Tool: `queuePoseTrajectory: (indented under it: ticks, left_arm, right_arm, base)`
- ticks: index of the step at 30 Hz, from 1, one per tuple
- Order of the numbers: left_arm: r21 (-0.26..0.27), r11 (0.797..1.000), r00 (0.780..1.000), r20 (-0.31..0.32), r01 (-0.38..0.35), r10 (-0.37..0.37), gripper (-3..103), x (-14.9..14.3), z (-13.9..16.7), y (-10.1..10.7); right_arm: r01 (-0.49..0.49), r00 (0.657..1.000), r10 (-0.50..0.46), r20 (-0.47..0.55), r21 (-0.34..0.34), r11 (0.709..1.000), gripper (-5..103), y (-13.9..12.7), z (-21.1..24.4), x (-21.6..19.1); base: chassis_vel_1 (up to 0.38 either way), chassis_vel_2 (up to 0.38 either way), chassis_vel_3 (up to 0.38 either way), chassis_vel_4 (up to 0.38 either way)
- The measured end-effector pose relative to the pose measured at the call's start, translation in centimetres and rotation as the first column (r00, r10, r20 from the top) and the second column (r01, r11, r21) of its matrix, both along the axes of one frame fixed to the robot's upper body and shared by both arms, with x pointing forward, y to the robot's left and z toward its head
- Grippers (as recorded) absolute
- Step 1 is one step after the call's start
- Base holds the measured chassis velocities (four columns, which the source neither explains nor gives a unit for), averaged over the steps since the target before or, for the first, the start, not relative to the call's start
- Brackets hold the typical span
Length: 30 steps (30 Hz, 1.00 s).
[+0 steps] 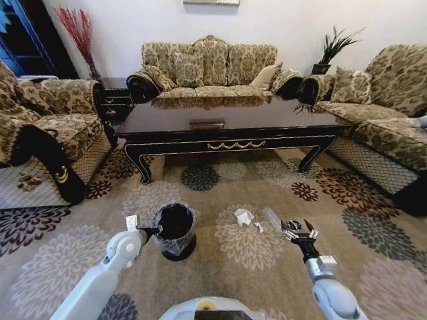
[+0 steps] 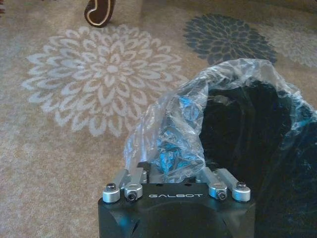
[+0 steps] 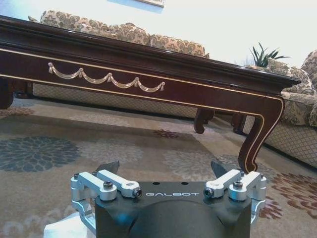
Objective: Move to the front of the table and pick up the trash from the floor, then place it into the trash bin.
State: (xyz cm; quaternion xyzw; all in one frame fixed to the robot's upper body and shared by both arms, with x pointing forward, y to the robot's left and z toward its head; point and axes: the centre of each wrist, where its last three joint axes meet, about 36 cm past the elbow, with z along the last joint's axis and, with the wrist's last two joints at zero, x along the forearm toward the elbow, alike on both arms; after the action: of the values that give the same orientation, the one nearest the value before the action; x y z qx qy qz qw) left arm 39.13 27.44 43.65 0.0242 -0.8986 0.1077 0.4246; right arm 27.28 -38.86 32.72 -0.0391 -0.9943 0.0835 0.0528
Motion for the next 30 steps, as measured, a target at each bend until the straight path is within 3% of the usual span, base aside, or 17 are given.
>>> queuePoseTrajectory:
  ticks: [1, 4, 6, 8, 11, 19, 20, 23, 24, 26, 30]
  left_arm:
    - [0.002, 1.000, 1.000, -0.003, -0.003, 0.003, 36, 0.0, -0.1, 0.0]
    - [0.005, 1.000, 1.000, -0.014, -0.011, 0.012, 20, -0.3, -0.4, 0.0]
    - [0.004, 1.000, 1.000, -0.015, -0.011, 0.011, 20, -0.4, -0.4, -0.1]
    - [0.007, 1.000, 1.000, -0.016, -0.010, 0.010, 10, -0.5, -0.3, -0.1]
    - [0.003, 1.000, 1.000, -0.015, -0.007, 0.007, 3, -0.7, 0.1, -0.1]
    - [0.036, 0.999, 1.000, 0.018, -0.003, 0.003, 2, -1.4, 2.3, 0.9]
    - [0.041, 0.999, 1.000, 0.023, 0.002, -0.003, 2, -1.5, 2.6, 1.0]
    - [0.067, 0.998, 0.999, 0.040, 0.016, -0.019, 2, -2.0, 3.9, 1.1]
    - [0.067, 0.998, 0.999, 0.040, 0.016, -0.019, 2, -2.0, 3.9, 1.1]
    - [0.078, 0.997, 0.998, 0.046, 0.028, -0.031, 2, -2.3, 4.5, 1.2]
    - [0.087, 0.996, 0.998, 0.049, 0.028, -0.033, 2, -2.6, 4.9, 1.4]
  right_arm:
    - [0.001, 1.000, -0.001, -0.001, 0.000, 1.000, 100, 0.0, -0.1, 0.0]
    - [0.007, 1.000, -0.007, -0.004, 0.000, 1.000, 100, -0.2, -0.3, 0.2]
    - [0.008, 1.000, -0.008, -0.005, 0.000, 1.000, 100, -0.2, -0.4, 0.2]
    - [0.018, 1.000, -0.018, -0.020, 0.014, 1.000, 100, -0.8, -0.8, 0.3]
    - [0.035, 0.999, -0.034, -0.039, 0.029, 0.999, 100, -1.6, -1.3, 0.6]
    - [0.118, 0.988, -0.109, -0.112, 0.079, 0.990, 100, -6.2, -3.0, 2.7]
    - [0.126, 0.986, -0.113, -0.123, 0.100, 0.987, 100, -6.8, -3.1, 3.1]
    - [0.155, 0.981, -0.117, -0.155, 0.260, 0.953, 100, -8.6, -3.5, 4.8]
    - [0.155, 0.981, -0.117, -0.155, 0.260, 0.953, 100, -8.6, -3.5, 4.8]
    - [0.179, 0.976, -0.127, -0.175, 0.324, 0.929, 100, -9.9, -4.3, 6.4]
    - [0.174, 0.971, -0.105, -0.216, 0.333, 0.927, 100, -11.2, -6.1, 7.7]
  base:
    - [0.000, 0.000, 0.000, 0.000]
    - [0.000, 0.000, 0.000, 0.000]
    - [0.000, 0.000, 0.000, 0.000]
    - [0.000, 0.000, 0.000, 0.000]
    - [0.000, 0.000, 0.000, 0.000]
    - [0.000, 0.000, 0.000, 0.000]
    - [0.000, 0.000, 0.000, 0.000]
    - [0.000, 0.000, 0.000, 0.000]
    - [0.000, 0.000, 0.000, 0.000]
    - [0.000, 0.000, 0.000, 0.000]
    - [0.000, 0.000, 0.000, 0.000]
